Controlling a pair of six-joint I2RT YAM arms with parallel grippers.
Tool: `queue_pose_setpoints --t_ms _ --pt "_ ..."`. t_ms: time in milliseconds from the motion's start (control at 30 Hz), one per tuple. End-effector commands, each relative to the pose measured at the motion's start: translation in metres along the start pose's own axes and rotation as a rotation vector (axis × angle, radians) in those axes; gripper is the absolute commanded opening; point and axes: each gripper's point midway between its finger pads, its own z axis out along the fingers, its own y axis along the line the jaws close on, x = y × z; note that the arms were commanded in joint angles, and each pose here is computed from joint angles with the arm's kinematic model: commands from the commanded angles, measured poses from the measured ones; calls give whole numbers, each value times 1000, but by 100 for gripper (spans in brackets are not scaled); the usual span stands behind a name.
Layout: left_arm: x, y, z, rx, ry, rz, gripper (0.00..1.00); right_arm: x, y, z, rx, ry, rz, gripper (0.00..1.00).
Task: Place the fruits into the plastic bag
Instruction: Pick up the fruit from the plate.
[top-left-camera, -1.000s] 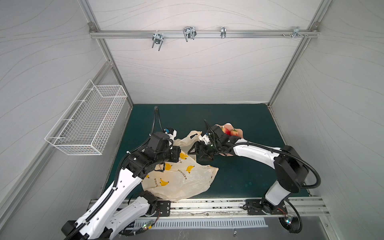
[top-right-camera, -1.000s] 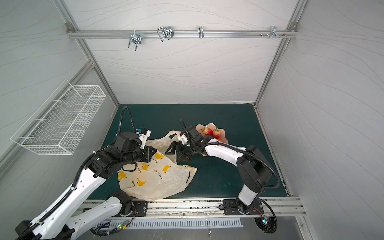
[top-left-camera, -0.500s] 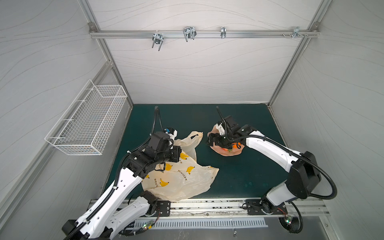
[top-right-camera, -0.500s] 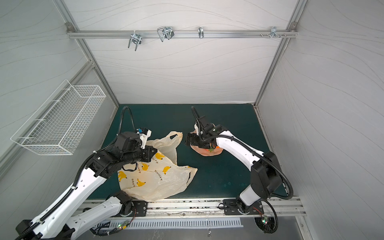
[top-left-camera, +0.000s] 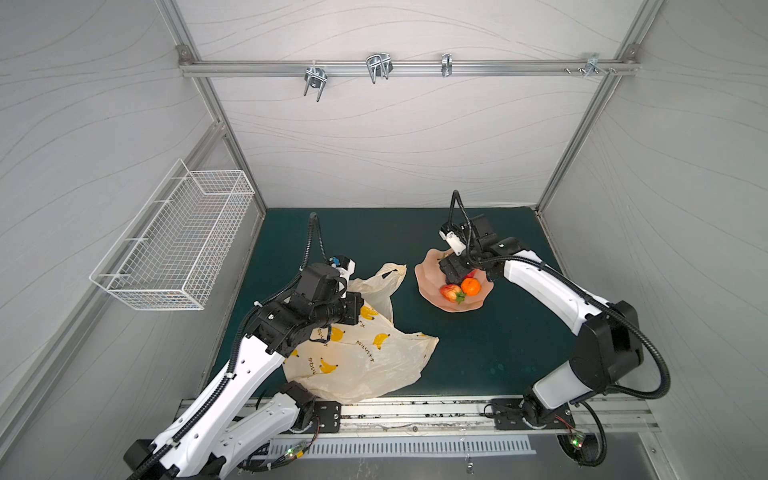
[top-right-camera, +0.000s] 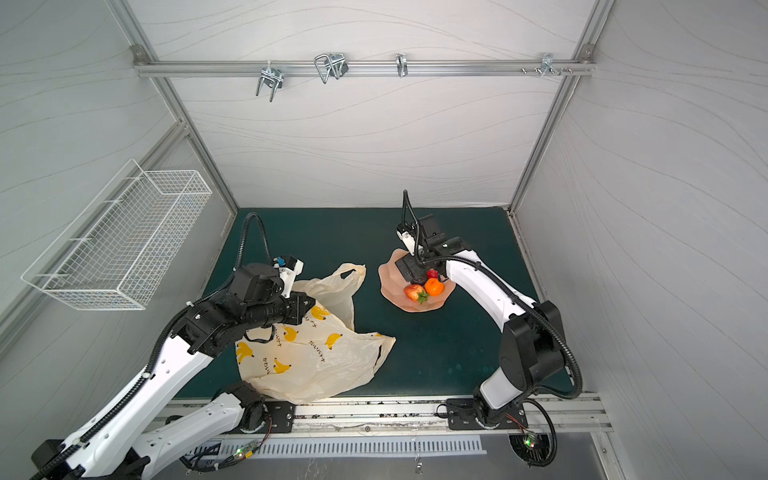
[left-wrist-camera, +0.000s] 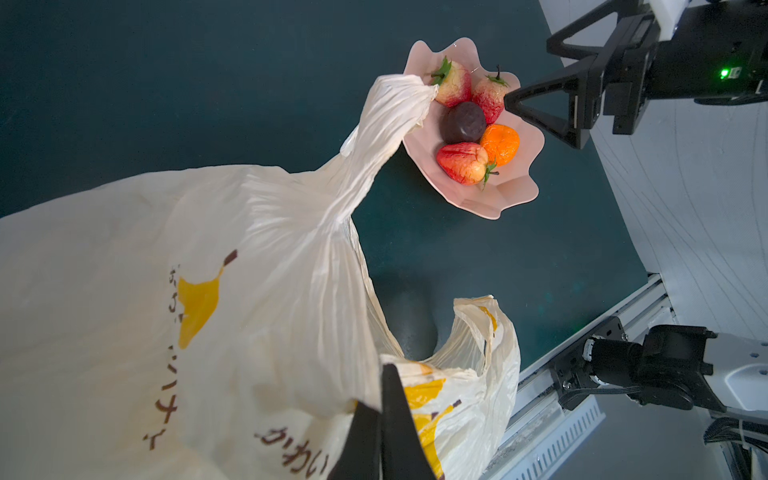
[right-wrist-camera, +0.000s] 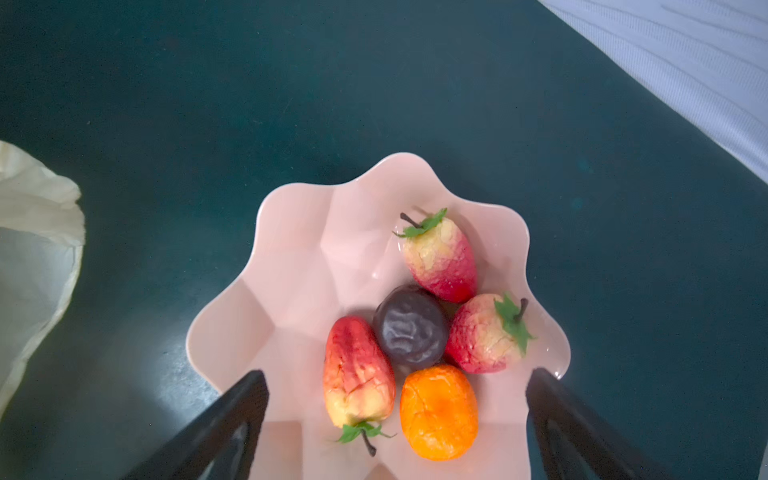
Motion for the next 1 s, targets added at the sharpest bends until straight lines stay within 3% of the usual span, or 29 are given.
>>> queue_pose_setpoints --t_ms 0,567,967 --pt "-17 -12 -14 41 -66 17 0 -5 5 17 -53 -26 -185 97" --pt "-19 -13 -13 28 -52 14 0 9 -18 77 -119 104 -83 89" --pt "-21 -14 -14 23 -42 13 0 27 -30 111 -57 172 -71 88"
